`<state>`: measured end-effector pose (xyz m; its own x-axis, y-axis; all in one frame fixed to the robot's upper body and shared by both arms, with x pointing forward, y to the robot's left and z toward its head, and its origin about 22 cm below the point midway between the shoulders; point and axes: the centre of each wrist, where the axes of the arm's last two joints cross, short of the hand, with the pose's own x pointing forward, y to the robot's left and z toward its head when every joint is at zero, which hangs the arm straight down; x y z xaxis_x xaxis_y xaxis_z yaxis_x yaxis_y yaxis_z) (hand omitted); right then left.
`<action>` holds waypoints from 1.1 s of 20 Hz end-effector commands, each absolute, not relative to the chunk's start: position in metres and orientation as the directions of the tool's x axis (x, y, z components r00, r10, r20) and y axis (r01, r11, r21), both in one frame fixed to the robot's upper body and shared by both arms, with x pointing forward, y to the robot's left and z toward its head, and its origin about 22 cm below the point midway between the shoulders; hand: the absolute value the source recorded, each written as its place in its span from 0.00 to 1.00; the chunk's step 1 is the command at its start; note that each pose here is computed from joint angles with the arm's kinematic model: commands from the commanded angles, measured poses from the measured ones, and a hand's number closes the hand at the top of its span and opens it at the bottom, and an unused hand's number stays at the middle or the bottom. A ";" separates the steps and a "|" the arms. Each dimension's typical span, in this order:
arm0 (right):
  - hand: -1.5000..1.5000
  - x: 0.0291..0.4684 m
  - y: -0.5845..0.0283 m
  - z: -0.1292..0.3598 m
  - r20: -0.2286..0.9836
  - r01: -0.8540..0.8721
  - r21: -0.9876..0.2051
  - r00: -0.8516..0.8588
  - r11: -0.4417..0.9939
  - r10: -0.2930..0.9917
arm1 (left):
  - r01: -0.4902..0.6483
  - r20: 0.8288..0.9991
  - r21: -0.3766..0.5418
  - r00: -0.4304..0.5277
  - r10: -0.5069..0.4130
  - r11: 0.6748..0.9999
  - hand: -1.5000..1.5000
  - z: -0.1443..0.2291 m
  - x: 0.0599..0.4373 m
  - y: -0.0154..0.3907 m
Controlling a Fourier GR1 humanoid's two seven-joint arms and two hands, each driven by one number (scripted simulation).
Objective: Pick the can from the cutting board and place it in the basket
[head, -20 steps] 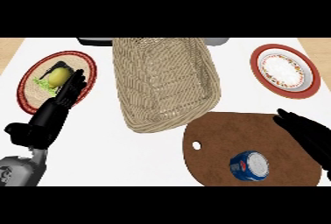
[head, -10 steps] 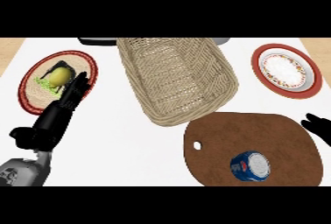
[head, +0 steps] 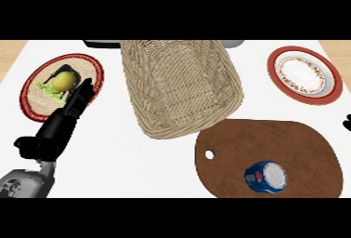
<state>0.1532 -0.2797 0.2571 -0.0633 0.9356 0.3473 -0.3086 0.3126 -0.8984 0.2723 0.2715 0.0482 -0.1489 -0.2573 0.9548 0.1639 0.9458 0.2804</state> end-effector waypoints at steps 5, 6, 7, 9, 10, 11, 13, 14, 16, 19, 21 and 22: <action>0.00 0.144 -0.270 0.224 0.483 -0.324 -0.842 -0.095 0.432 0.870 | 0.190 0.955 0.278 -0.161 -0.250 0.942 0.50 0.064 0.271 0.275; 0.00 0.135 -0.276 0.212 0.495 -0.309 -0.839 -0.093 0.447 0.864 | 0.193 0.951 0.292 -0.166 -0.262 0.937 0.50 0.046 0.270 0.282; 0.00 0.155 -0.274 0.202 0.490 -0.303 -0.843 -0.090 0.445 0.867 | 0.192 0.953 0.284 -0.161 -0.256 0.939 0.50 0.063 0.282 0.273; 0.00 0.150 -0.266 0.183 0.488 -0.297 -0.846 -0.096 0.443 0.867 | 0.182 0.953 0.285 -0.159 -0.257 0.941 0.50 0.062 0.273 0.265; 0.00 0.161 -0.262 0.175 0.482 -0.305 -0.849 -0.111 0.431 0.869 | 0.171 0.959 0.262 -0.152 -0.238 0.950 0.50 0.058 0.282 0.269; 0.00 0.159 -0.264 0.181 0.482 -0.289 -0.852 -0.106 0.437 0.870 | 0.196 0.956 0.276 -0.159 -0.247 0.941 0.50 0.043 0.281 0.262; 0.00 0.155 -0.257 0.158 0.448 -0.278 -0.872 -0.122 0.403 0.886 | 0.203 0.957 0.264 -0.173 -0.231 0.943 0.50 0.046 0.261 0.266; 0.00 0.165 -0.271 0.144 0.444 -0.289 -0.871 -0.115 0.398 0.888 | 0.177 0.955 0.273 -0.166 -0.245 0.946 0.50 0.065 0.282 0.274; 0.00 0.171 -0.263 0.146 0.445 -0.267 -0.875 -0.114 0.404 0.888 | 0.191 0.958 0.267 -0.160 -0.238 0.945 0.50 0.054 0.282 0.268; 0.00 0.159 -0.273 0.138 0.461 -0.269 -0.867 -0.114 0.420 0.880 | 0.182 0.958 0.270 -0.147 -0.246 0.945 0.50 0.067 0.285 0.273; 0.00 0.164 -0.260 0.141 0.478 -0.272 -0.859 -0.127 0.433 0.869 | 0.173 0.954 0.280 -0.164 -0.253 0.944 0.50 0.062 0.288 0.273; 0.00 0.178 -0.273 0.128 0.483 -0.264 -0.859 -0.131 0.439 0.866 | 0.193 0.957 0.273 -0.155 -0.246 0.942 0.50 0.056 0.266 0.274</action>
